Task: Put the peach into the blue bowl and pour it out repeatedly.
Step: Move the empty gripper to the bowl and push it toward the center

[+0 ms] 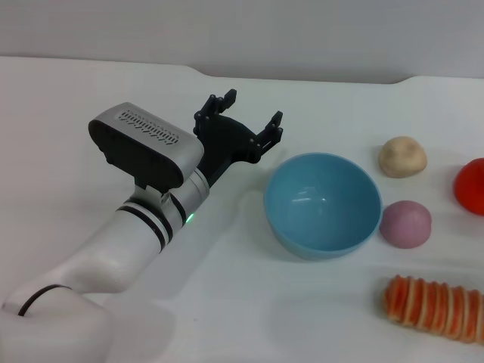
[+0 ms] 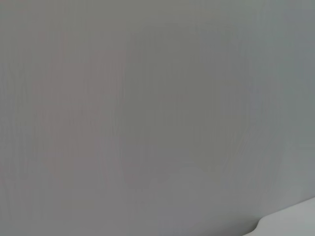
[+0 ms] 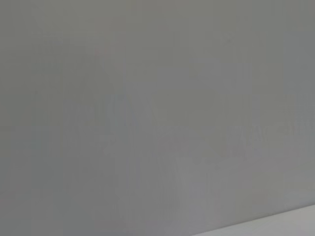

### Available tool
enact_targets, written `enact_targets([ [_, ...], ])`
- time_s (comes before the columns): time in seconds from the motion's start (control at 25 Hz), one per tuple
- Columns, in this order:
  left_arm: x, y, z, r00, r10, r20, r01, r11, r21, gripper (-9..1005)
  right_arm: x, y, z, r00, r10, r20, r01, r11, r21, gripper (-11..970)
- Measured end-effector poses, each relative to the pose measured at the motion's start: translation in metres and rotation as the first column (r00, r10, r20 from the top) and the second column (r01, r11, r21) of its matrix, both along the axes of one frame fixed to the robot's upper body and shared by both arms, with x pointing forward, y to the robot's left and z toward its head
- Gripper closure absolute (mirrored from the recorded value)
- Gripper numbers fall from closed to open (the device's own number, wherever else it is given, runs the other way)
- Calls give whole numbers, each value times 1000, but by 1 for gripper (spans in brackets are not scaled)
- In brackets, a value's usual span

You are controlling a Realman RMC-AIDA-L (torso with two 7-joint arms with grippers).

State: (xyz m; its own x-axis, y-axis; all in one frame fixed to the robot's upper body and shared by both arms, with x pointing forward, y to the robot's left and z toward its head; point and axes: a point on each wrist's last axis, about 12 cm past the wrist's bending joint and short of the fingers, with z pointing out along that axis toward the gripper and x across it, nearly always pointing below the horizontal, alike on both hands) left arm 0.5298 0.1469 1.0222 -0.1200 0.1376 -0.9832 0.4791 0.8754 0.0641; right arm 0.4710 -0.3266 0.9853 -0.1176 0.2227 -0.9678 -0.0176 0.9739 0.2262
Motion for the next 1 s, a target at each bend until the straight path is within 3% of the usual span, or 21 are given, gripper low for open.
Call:
enact_targets([
  [0.52, 2, -3, 2, 1000, 6, -24, -6, 1000, -15, 191, 0, 1, 0, 1000, 2, -1, -2, 1000, 2, 197],
  [0.72, 22, -11, 22, 989, 10, -148, -21, 997, -77, 191, 1, 2, 0, 1000, 4, 0, -4, 1000, 5, 197],
  [1.0, 59, -2, 58, 935, -17, -355, 20, 1000, 6, 191, 1, 2, 1, 1000, 5, 7, -6, 1000, 6, 196],
])
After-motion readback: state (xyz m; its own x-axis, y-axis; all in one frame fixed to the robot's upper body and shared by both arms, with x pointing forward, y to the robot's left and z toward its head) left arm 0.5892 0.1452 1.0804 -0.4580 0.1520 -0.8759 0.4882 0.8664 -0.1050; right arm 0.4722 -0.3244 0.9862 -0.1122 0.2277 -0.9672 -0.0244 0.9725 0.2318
